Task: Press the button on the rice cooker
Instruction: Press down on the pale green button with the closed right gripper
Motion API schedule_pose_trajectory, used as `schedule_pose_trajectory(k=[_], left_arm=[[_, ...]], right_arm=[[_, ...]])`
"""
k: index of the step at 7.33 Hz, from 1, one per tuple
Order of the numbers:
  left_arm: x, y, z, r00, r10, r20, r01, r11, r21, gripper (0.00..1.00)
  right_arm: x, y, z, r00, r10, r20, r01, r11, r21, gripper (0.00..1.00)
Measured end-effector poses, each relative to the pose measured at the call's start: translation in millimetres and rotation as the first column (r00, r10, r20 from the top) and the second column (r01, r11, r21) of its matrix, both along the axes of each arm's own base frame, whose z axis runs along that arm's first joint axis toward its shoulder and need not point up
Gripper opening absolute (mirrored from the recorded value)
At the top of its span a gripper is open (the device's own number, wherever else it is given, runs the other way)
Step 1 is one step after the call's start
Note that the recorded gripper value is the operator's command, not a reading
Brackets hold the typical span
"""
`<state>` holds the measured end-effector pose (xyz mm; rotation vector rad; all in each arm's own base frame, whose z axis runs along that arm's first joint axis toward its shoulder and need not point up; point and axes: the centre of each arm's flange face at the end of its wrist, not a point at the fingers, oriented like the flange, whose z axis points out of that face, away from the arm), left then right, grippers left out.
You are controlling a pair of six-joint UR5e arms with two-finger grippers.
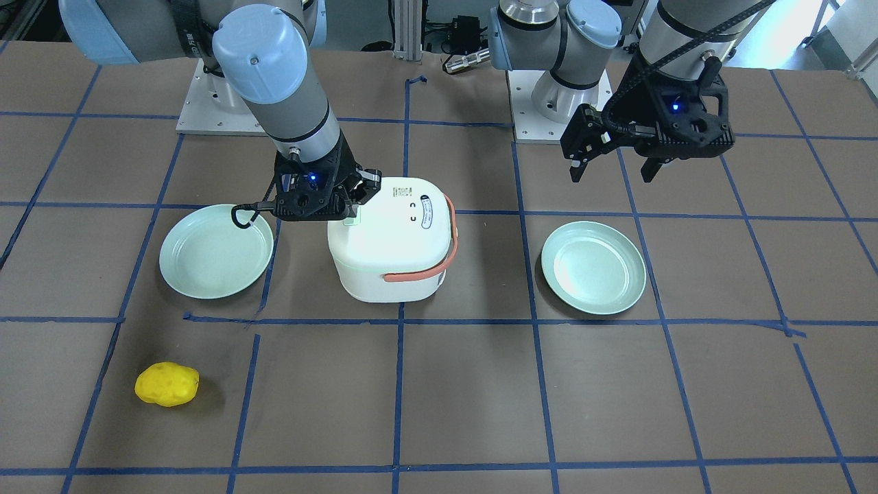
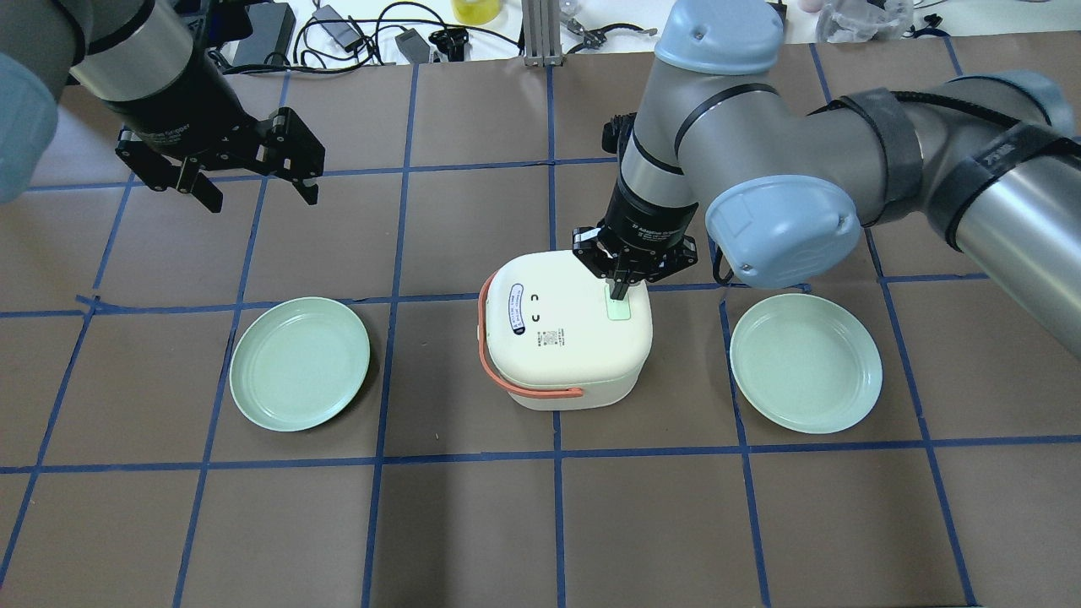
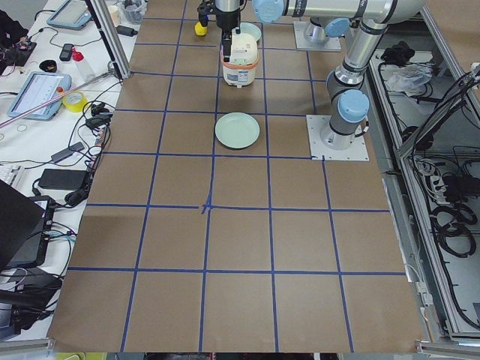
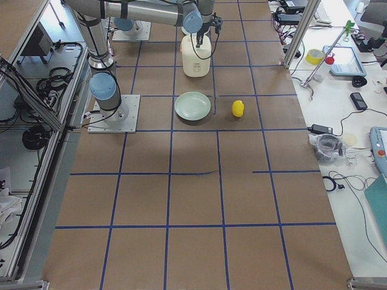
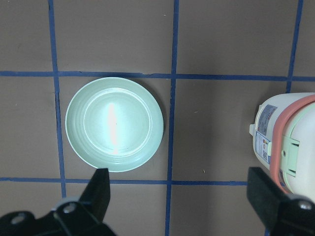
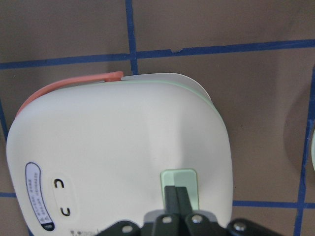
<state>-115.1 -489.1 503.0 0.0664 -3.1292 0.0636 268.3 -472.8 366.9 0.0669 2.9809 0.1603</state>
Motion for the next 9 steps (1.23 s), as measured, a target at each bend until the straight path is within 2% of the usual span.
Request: schedule_pose_trajectory(k=[6, 7, 8, 9], left_arm=[[0.0, 0.0, 0.0, 1.0, 0.0, 0.0, 0.0, 1.0, 0.0, 1.0], [0.0, 0.0, 0.0, 1.0, 0.0, 0.0, 0.0, 1.0, 0.0, 1.0], [0.0, 0.0, 0.0, 1.0, 0.0, 0.0, 0.0, 1.0, 0.0, 1.0], [0.0, 0.1, 0.2, 1.0, 0.0, 0.0, 0.0, 1.0, 0.0, 1.0]], right_arm=[[0.2, -3.3, -10.3, 1.0, -0.003, -0.007, 0.004, 1.0, 0.019, 0.0], [0.4, -4.7, -4.5, 1.0, -0.02, -0.007, 0.02, 1.0, 0.011, 0.57], [0.9, -8.4, 9.7, 0.998, -0.06, -0.006, 0.06, 0.998, -0.008, 0.99], [2.0, -14.8, 31.1, 0.996, -0.091, -0.002, 0.091, 0.995, -0.038, 1.0]])
